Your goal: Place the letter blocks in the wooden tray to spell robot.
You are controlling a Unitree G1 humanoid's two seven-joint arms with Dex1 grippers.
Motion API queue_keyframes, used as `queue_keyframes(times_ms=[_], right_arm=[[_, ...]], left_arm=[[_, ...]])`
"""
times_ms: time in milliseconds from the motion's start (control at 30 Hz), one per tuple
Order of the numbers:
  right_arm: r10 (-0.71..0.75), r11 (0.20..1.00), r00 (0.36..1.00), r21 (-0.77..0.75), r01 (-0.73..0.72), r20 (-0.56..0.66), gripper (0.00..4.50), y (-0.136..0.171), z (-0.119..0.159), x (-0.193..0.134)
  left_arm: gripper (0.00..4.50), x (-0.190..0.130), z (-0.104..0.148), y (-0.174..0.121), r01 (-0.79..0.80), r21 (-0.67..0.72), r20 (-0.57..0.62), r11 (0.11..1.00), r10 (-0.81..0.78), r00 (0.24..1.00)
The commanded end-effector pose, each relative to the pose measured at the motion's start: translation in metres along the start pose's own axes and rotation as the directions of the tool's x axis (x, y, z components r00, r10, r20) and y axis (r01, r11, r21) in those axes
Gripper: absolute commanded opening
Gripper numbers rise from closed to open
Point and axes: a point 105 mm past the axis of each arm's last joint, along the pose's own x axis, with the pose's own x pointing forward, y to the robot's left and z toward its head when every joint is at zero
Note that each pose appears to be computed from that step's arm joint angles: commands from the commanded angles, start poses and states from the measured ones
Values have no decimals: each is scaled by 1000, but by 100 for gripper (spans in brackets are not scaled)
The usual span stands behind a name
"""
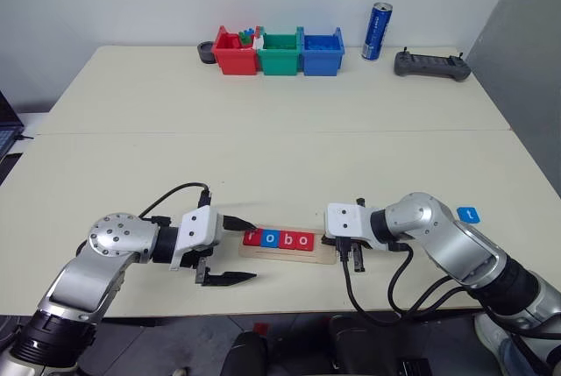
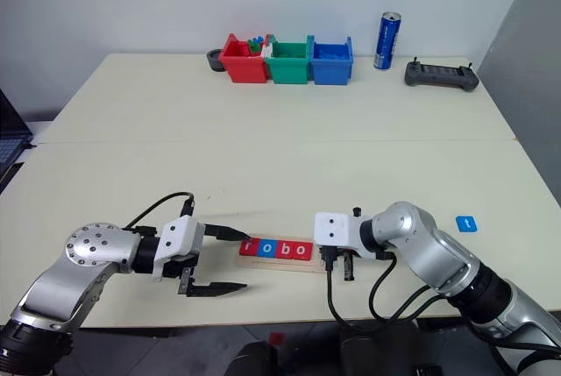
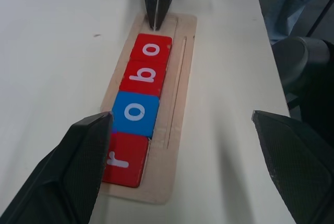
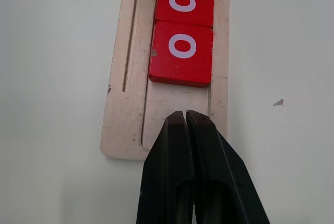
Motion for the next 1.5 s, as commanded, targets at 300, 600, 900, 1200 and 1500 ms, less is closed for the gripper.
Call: queue_keyframes(times_ms=[300,600,900,1200,1500], right_arm=[[-90,996,991,31,87,100,10,-23,25,-29],[-222,967,965,158,200,140,72,-19,17,-56],[-296,935,945,246,257,139,396,-11,6,-64],[-358,904,921,303,301,153,446,-11,5,-67],[-522,772,848,473,425,88,446,-13,-14,-100]], left_arm=[[450,-15,-13,3,-64,37,8,997,64,998],[450,-15,-7,4,-85,37,23,996,85,996],[450,-22,-5,14,-124,41,2,991,124,992],[450,-22,-1,20,-149,47,-5,988,149,989],[450,-14,11,24,-116,60,15,991,116,993]])
